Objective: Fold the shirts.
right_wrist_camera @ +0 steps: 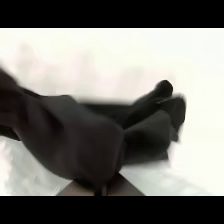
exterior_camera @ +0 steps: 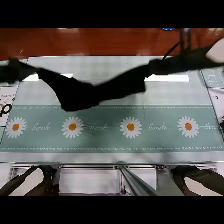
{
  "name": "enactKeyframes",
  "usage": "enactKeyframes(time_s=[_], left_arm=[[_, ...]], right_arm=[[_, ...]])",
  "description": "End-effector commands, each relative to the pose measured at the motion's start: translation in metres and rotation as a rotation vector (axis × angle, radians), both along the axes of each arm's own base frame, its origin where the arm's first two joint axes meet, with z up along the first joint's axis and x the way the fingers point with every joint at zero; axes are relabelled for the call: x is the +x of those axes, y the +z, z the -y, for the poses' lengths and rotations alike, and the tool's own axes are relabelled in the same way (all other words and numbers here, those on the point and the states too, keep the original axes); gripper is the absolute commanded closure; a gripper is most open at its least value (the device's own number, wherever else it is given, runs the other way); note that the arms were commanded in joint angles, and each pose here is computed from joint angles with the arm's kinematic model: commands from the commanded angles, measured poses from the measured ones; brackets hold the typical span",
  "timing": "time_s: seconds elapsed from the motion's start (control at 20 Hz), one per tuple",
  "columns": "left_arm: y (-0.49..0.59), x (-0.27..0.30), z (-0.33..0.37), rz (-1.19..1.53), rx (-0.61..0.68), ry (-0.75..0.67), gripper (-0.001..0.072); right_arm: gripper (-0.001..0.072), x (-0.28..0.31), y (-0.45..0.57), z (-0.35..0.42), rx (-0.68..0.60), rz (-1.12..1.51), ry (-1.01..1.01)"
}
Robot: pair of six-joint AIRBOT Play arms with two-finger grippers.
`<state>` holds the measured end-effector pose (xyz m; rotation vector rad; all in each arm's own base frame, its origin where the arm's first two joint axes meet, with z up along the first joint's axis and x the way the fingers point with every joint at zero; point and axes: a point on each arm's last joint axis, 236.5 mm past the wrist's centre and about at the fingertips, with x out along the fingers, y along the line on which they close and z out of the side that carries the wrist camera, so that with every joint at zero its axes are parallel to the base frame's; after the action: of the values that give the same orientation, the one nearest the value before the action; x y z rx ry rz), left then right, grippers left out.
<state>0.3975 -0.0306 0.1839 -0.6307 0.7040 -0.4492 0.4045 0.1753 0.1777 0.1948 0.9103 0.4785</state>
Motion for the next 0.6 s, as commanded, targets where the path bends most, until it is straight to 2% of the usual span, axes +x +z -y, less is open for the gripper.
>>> enactKeyframes(time_s=[0.0,0.1,0.3,0.55], left_arm=[[0.142,-0.014,0.000,0.320,0.045,0.050,0.0691],[0.207,-0.039,0.005,0.450,0.078,0.078,0.0692],[0.294,-0.106,0.031,0.700,0.257,0.093,0.0691],[0.338,-0.175,0.069,0.877,0.375,0.068,0.0691]], right_arm=[[0.0688,-0.014,0.130,0.051,-0.147,0.225,-0.100],[0.0688,-0.043,0.192,0.068,-0.150,0.366,-0.140],[0.0688,-0.131,0.260,0.106,-0.147,0.557,-0.214],[0.0688,-0.225,0.304,0.146,-0.131,0.735,-0.313]])
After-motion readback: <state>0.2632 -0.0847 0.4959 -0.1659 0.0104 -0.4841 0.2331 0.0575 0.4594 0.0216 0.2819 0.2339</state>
